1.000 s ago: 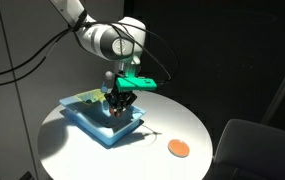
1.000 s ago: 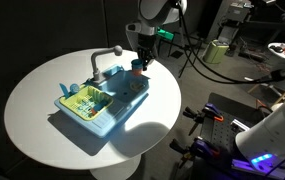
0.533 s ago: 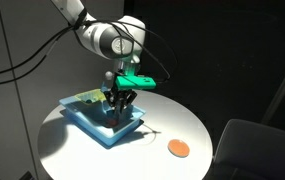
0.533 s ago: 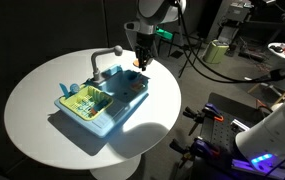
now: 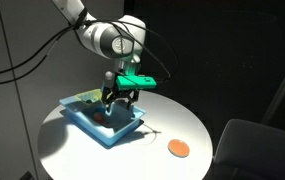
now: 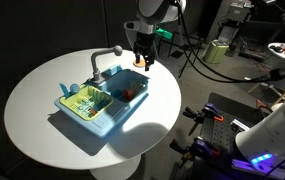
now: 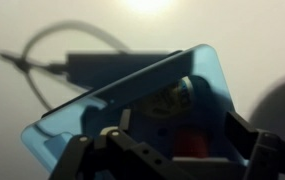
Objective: Put the cup into the sink
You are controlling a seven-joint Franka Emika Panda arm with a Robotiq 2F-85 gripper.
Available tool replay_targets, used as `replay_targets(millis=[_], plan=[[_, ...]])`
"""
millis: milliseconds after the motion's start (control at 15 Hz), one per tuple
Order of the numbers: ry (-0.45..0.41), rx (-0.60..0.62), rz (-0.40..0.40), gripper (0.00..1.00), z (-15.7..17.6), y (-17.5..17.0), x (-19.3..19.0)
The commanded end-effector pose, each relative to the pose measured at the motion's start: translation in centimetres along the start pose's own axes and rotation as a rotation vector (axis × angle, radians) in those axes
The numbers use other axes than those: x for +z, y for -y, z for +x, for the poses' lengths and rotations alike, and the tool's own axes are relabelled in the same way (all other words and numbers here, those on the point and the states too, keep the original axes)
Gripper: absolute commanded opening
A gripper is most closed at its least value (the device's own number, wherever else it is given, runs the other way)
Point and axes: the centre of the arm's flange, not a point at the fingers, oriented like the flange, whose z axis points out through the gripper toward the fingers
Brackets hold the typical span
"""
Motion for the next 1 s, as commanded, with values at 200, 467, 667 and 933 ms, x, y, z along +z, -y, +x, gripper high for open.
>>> replay_targets(millis=[200,467,667,933], plan=[[-0.016,0.050,-0.076,1.00,-2.2,0.1,-2.4],[-0.008,0.185,-0.145,1.00,-4.6,0.3,-4.0],[-0.017,0.368,-0.175,1.00,-6.6,-0.7,-5.0],[-0.035,0.600,-0.175,1.00,-9.2,-3.8,-5.8]])
